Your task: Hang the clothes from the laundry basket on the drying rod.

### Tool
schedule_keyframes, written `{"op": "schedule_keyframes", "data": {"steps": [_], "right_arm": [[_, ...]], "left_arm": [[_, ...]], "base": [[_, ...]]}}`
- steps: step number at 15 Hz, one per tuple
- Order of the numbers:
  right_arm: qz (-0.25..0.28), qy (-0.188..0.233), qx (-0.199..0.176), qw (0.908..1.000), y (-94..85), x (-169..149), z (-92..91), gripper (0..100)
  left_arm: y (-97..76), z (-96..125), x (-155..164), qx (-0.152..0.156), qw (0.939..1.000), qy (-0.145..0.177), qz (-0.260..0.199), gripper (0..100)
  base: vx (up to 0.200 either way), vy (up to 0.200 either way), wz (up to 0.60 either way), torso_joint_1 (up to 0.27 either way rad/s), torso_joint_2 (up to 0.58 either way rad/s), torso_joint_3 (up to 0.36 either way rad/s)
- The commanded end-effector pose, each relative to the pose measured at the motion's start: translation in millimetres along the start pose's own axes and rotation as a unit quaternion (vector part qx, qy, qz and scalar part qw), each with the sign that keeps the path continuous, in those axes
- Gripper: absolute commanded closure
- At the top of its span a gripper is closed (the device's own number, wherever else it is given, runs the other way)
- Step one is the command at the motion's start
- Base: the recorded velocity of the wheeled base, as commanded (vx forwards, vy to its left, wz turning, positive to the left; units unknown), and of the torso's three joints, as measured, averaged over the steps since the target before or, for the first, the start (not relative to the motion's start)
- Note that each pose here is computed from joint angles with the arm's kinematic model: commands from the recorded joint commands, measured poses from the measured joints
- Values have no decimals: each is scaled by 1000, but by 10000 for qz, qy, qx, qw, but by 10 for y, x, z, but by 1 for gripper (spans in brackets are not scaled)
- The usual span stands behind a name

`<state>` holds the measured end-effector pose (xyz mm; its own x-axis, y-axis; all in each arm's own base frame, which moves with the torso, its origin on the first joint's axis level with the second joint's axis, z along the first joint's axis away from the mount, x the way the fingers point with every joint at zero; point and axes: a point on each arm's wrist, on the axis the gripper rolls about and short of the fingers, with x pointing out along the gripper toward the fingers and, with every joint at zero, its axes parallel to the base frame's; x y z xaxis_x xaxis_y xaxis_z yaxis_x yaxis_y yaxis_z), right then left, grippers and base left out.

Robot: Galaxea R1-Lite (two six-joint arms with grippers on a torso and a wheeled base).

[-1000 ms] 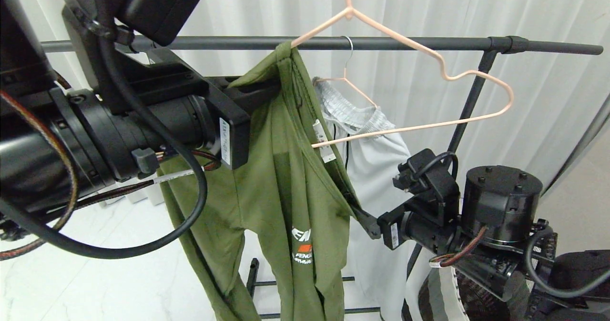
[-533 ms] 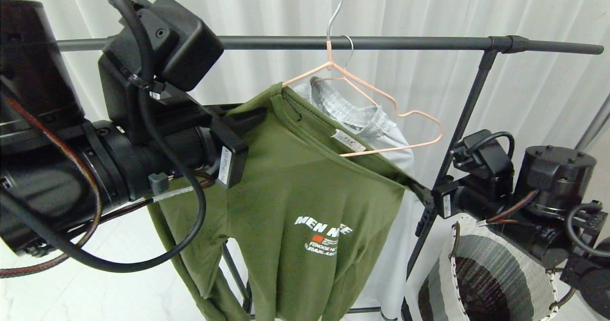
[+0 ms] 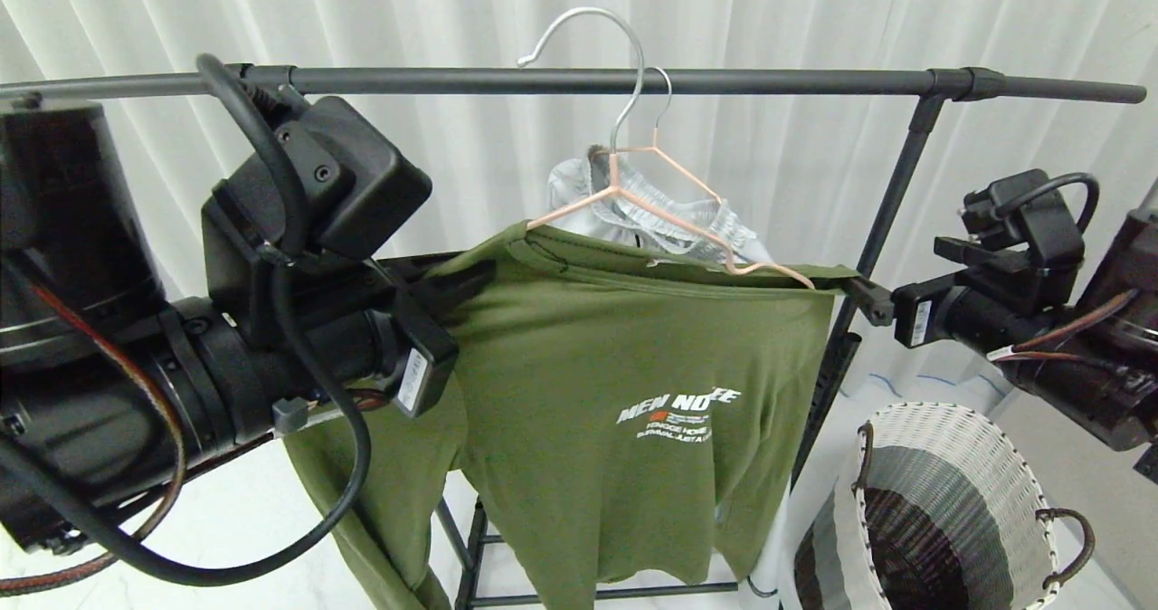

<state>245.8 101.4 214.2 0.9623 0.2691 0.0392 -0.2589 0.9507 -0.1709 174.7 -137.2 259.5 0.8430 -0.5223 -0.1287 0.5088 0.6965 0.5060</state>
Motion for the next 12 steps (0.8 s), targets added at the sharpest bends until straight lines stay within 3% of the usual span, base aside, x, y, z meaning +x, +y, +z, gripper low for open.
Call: {"op": "schedule_keyframes", "data": {"steps": [1, 4, 7, 12], "right_arm": [[69, -408, 52, 9991, -38, -134, 228, 0], [597, -493, 61, 9970, 43, -453, 418, 0], [1360, -301, -49, 9902, 152, -792, 485, 0], [2409, 7, -161, 9704, 149, -910, 548, 0]], "left_arm": [[-10, -77, 10, 85, 9998, 154, 1, 100], [-3, -100, 59, 40, 9997, 239, 41, 100], [-9, -52, 91, -216, 9997, -36, 118, 100], [-48, -2, 67, -341, 9991, -246, 38, 100]], "base": [[0, 0, 0, 0, 0, 0], [0, 0, 0, 0, 0, 0], [0, 0, 0, 0, 0, 0], [0, 0, 0, 0, 0, 0]]}}
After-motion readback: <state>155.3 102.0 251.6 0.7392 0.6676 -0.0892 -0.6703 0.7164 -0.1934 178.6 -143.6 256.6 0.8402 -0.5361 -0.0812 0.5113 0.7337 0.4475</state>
